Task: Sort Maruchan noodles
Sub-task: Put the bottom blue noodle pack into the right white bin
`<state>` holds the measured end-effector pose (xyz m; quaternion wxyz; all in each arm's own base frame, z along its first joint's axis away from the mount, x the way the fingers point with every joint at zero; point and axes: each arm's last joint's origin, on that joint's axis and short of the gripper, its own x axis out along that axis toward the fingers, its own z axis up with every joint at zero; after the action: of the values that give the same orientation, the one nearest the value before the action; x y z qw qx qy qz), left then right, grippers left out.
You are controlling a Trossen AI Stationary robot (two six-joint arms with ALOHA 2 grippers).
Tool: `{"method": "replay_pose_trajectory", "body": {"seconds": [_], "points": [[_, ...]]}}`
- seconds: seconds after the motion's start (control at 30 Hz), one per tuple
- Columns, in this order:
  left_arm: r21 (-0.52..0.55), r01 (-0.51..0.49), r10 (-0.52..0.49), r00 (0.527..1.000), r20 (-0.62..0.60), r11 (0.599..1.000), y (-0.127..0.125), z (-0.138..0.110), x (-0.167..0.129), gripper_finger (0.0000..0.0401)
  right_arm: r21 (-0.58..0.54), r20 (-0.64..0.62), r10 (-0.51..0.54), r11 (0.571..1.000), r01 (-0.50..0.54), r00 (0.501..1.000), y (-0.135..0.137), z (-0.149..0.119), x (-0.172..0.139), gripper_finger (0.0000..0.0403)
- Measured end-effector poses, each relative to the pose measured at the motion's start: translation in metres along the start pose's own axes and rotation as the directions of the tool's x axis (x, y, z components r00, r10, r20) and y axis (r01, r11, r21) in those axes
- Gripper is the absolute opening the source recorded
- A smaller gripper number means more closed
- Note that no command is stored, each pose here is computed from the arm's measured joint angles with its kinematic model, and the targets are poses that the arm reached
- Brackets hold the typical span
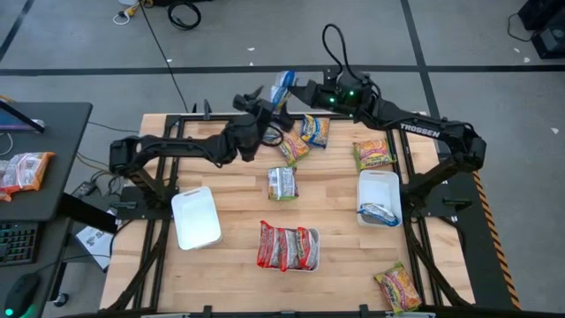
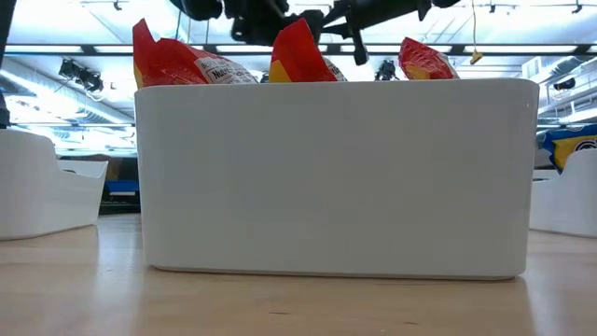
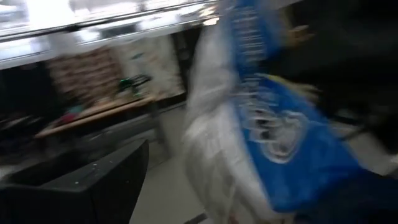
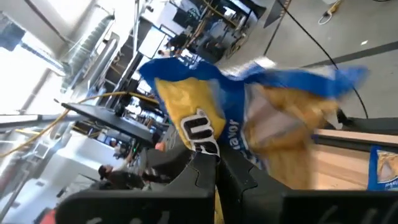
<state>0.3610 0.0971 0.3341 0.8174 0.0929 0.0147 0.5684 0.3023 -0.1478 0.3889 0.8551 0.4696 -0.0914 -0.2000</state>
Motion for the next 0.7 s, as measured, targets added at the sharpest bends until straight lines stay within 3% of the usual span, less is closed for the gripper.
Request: {"method": "replay_pose_trajectory", "body": {"seconds": [0.07, 0.23, 0.5, 0.7], "points": [[-0.009, -0.050, 0.050, 0.999, -0.010, 0.999, 0.007, 0.006, -0.002, 0.0358, -0.007, 0.000, 0.002, 1.000, -0.002, 1.000, 0.001, 0.001, -0.001, 0.0006], [-0.013, -0.025, 0.025, 1.000, 0.001, 1.000, 0.018, 0.018, -0.007, 0.0318, -0.031, -0.004, 0.033, 0.999, -0.034, 0.999, 0.004, 0.002, -0.003, 0.0007], [-0.023, 0.091, -0.091, 0.996, 0.005, 0.996, 0.025, 0.024, -0.011, 0.0178, -0.140, -0.045, 0.127, 0.981, -0.132, 0.991, 0.014, -0.003, -0.004, 0.0028], [0.042, 0.180, -0.179, 0.983, -0.031, 0.983, 0.026, 0.032, -0.013, 0.0097, -0.260, -0.100, 0.176, 0.945, -0.197, 0.979, 0.018, 0.001, -0.008, 0.0083]]}}
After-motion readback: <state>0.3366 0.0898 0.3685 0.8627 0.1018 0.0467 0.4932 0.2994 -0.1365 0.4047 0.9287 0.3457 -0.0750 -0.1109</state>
